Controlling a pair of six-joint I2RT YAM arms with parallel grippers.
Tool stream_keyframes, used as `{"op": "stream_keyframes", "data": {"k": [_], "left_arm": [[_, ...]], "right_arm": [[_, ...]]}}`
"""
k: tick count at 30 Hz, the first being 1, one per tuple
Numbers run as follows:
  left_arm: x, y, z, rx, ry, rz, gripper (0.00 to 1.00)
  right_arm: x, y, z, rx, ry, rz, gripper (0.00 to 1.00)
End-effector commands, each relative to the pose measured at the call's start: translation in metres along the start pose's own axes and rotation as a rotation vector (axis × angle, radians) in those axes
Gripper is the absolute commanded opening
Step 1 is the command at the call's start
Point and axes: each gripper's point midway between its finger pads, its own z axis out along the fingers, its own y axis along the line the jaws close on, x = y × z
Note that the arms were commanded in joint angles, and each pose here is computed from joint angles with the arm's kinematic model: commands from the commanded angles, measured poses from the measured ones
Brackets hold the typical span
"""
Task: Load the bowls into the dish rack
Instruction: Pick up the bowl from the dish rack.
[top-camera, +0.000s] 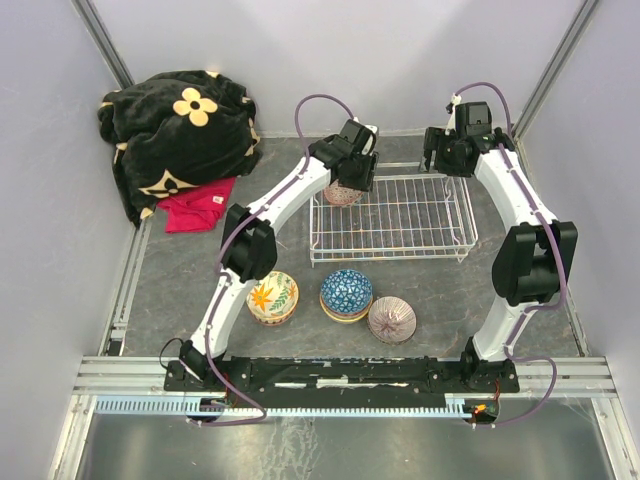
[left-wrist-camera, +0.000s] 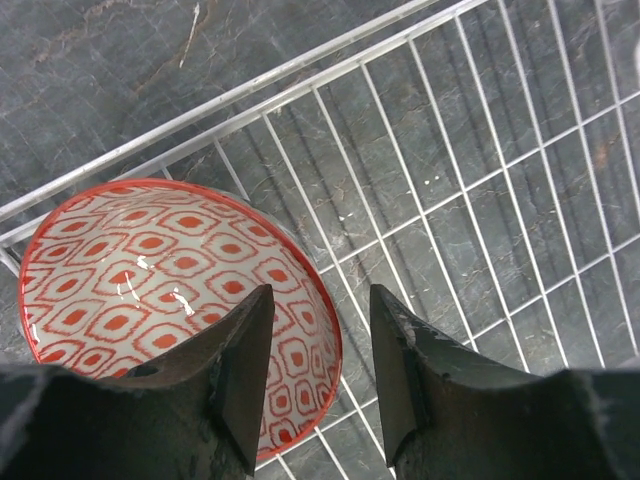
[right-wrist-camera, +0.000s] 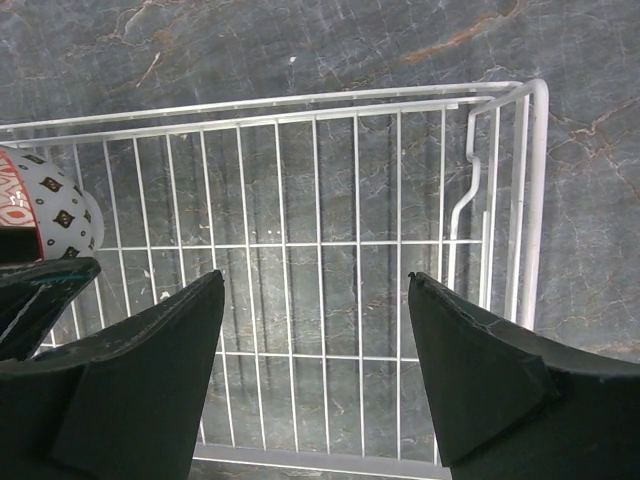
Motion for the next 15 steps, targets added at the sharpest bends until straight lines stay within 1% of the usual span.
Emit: {"op": "stream_keyframes", "data": {"k": [1,3,4,6,9,11,12,15], "left_arm": [[-0.02,-0.001,-0.004,-0.003,-0.064,0.051,0.48],[-0.021,0.0,-0.003,-0.007,-0.066,0.049,0.43],[-0.021,0.001,-0.003,-0.011,-0.068,0.048,0.39],[-0.022,0.003,-0.003,-0.017,-0.07,0.044,0.27],[-0.024,0.003,-0.006,-0.026,-0.08,0.037,0.12],[-0.025,0.002,-0.007,-0.021,-0.083,0.031,0.05],[-0.026,0.002,-0.009,-0.019,-0.088,0.028,0.03],[-0.029,0.001,-0.013,-0.016,-0.101,0.017,0.03]], "right_arm": [[-0.018,0.008,-0.007,-0.044,-0.063,0.011,0.82],[-0.017,0.009,-0.005,-0.047,-0.061,0.012,0.82],[-0.017,0.009,-0.006,-0.047,-0.061,0.013,0.82],[-0.017,0.01,-0.005,-0.057,-0.062,0.015,0.81],[-0.019,0.013,-0.006,-0.069,-0.066,0.016,0.81],[-0.019,0.014,-0.007,-0.077,-0.067,0.015,0.81],[-0.018,0.014,-0.007,-0.077,-0.068,0.015,0.81],[-0.019,0.016,-0.007,-0.088,-0.067,0.016,0.81]]}}
